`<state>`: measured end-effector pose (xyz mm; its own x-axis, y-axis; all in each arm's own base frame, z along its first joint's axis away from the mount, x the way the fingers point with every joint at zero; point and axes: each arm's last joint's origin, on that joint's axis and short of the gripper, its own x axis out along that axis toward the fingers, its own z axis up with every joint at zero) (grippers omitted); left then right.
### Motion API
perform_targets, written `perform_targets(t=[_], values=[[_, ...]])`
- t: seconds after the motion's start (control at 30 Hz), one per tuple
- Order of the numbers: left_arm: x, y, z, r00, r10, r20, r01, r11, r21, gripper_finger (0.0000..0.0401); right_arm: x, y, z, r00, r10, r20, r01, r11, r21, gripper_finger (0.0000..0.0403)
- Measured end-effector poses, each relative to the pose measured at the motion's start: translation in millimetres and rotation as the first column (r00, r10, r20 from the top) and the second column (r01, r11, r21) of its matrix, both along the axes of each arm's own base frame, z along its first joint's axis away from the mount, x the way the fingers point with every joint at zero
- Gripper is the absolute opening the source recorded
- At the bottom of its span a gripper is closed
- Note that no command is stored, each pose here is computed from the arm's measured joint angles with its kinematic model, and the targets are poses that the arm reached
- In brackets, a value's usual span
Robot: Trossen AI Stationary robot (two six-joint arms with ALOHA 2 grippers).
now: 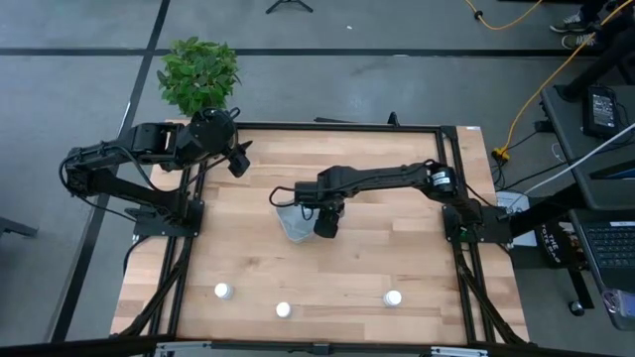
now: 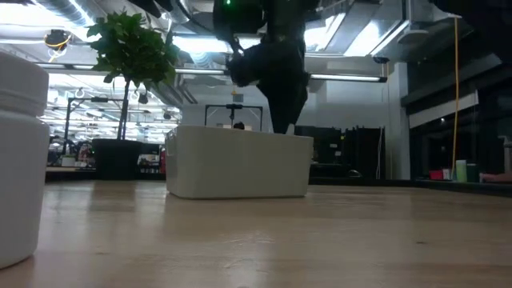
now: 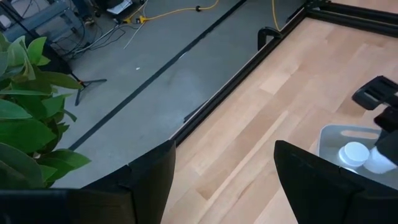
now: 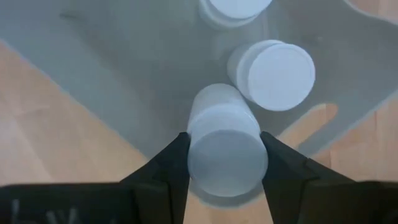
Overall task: Pick and place pill bottles into a basket
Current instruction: Put the white pill bottle into the white bin
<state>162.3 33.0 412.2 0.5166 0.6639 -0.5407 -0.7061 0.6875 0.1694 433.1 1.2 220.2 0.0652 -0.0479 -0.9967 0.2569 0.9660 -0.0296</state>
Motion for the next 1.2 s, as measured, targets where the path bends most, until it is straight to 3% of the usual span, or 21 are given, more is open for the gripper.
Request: perform_targets(t=[0.43, 0.7, 0.83, 0.97, 1.2], values=[[0, -1, 0, 1.000, -0.014, 0.001, 0.014, 1.000, -0.012, 0.0265, 8, -10, -24, 0.999, -0.006, -0.040, 0.006, 1.000, 0.017, 0.0150], [0, -1, 0, 1.000, -0.020, 0.001, 0.020, 1.000, -0.017, 0.0265, 7, -10, -24, 0.997, -0.058, -0.049, 0.059, 0.998, 0.018, 0.0284], [0, -1, 0, 1.000, -0.024, -0.004, 0.024, 1.000, -0.013, 0.0265, 2, -10, -22, 0.992, -0.090, -0.085, 0.091, 0.996, 0.016, 0.0319], [0, -1, 0, 1.000, -0.025, -0.004, 0.025, 1.000, -0.012, 0.0265, -5, -9, -7, 0.987, -0.111, -0.118, 0.114, 0.993, 0.012, 0.0325], [0, -1, 0, 0.999, -0.037, -0.020, 0.037, 0.999, 0.000, 0.0265, -1, -3, 53, 0.993, -0.107, 0.053, 0.109, 0.994, -0.032, 0.0327]])
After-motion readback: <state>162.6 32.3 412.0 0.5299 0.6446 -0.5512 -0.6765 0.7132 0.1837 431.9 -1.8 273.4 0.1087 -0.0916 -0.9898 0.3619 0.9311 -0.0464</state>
